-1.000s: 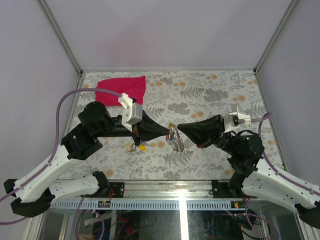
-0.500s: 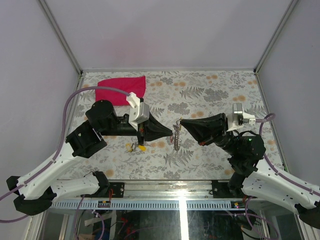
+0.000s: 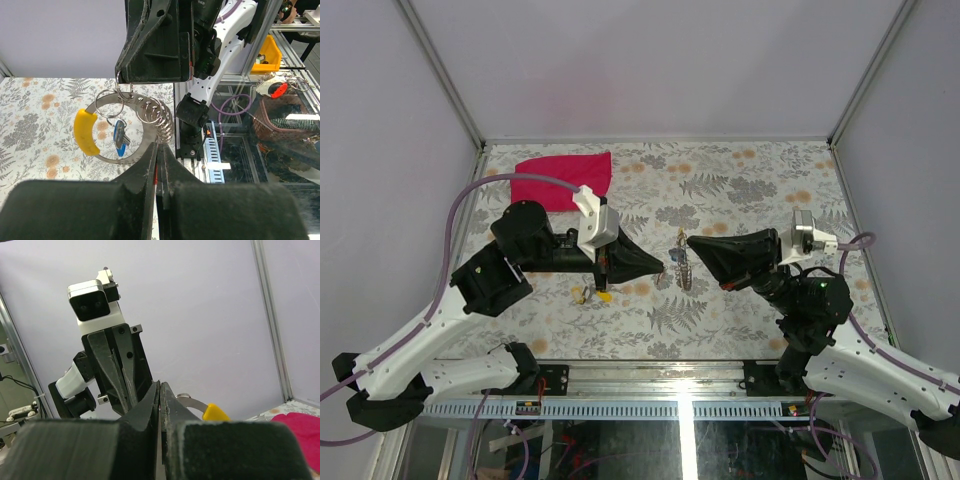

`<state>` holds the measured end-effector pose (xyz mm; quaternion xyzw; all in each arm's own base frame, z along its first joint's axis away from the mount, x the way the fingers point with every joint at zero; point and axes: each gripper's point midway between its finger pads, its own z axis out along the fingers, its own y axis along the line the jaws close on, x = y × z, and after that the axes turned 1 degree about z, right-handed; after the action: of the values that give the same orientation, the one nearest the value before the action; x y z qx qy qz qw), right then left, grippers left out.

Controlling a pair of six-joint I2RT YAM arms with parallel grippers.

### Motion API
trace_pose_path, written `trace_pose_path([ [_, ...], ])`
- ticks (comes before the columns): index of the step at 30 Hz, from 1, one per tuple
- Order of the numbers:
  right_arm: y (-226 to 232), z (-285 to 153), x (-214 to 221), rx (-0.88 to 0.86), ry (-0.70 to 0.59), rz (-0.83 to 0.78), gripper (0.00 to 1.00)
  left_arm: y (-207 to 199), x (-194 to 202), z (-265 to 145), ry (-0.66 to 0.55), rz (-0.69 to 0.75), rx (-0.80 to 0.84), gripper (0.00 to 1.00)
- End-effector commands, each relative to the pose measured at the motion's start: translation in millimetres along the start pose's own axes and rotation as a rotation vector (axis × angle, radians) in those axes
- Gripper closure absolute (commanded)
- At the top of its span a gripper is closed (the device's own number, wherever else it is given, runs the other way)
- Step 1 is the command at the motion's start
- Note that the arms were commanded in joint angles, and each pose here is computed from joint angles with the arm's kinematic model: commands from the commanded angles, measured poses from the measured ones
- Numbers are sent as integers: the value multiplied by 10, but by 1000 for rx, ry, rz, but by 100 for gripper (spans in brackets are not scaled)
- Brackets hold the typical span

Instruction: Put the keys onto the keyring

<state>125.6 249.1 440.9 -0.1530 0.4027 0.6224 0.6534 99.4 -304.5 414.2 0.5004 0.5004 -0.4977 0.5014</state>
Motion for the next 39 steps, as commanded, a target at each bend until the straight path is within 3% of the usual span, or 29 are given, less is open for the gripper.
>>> trace_pose_path([
  [1, 115, 21, -294, -36, -109, -12, 100, -8, -168, -39, -44, 41, -15, 100],
  [9, 259, 19, 5, -130, 95, -93, 100, 38, -370, -115, -123, 66, -77, 100],
  [16, 423, 7, 118, -232, 156, -66, 100, 41, -456, -160, -163, 81, -99, 100],
  [39, 401, 112, 23, -226, 66, -19, 100, -50, -346, -75, -130, 67, -14, 100],
])
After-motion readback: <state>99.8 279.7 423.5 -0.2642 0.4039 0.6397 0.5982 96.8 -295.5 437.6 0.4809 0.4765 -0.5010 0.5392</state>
